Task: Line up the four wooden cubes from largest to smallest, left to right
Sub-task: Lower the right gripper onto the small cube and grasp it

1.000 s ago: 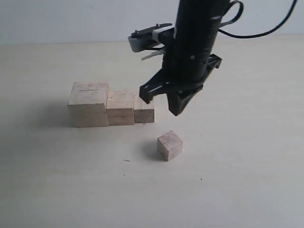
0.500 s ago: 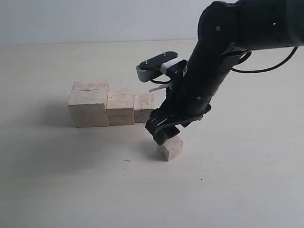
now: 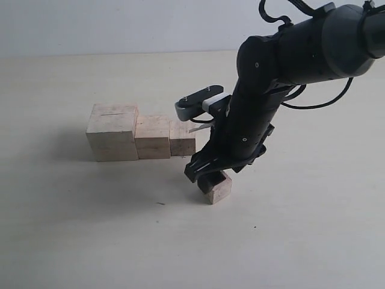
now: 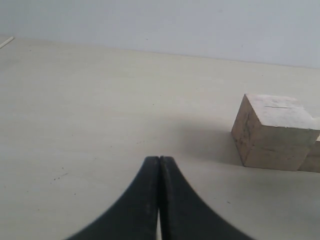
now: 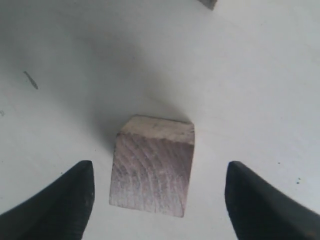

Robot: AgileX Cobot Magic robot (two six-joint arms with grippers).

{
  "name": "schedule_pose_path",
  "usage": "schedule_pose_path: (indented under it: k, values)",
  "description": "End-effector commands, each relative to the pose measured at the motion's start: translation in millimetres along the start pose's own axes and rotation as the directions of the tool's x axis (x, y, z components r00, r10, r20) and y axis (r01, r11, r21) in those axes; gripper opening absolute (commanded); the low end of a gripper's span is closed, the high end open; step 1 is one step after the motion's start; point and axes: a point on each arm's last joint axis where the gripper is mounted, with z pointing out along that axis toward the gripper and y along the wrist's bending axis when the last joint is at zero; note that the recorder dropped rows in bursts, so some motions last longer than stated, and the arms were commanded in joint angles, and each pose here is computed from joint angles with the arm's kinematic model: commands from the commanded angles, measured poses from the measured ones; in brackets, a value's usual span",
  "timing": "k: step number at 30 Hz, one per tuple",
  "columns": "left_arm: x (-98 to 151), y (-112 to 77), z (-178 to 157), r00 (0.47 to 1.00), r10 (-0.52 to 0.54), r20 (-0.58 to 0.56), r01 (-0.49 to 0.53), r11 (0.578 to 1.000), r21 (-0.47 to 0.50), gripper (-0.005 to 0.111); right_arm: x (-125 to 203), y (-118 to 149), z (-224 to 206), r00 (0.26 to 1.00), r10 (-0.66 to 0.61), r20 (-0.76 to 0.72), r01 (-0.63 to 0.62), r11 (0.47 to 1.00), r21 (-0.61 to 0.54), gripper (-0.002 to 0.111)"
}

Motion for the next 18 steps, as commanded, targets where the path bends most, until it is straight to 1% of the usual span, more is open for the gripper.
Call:
schedule_pose_path:
  k: [1,12,18]
  values:
    - [-0.3,-0.1,0.0,1.0,-0.006,0.014,0.006,1.0,0.002,0.0,-1.5,-2.7,-0.4,1.0,0.013,0.011,-0.013,1.0,0.016,0.067]
    - [-0.3,-0.1,0.0,1.0,-0.006,0.014,0.006,1.0,0.002,0.0,-1.7,-2.4,0.9,1.0,0.019,0.011,-0.02,1.0,0.01,0.067]
    - [-0.3,-0.1,0.0,1.0,-0.006,0.014,0.006,1.0,0.002,0.0,-0.7,-4.1,13.3,0.999,0.029,-0.022,-0.029,1.0,0.008,0.067]
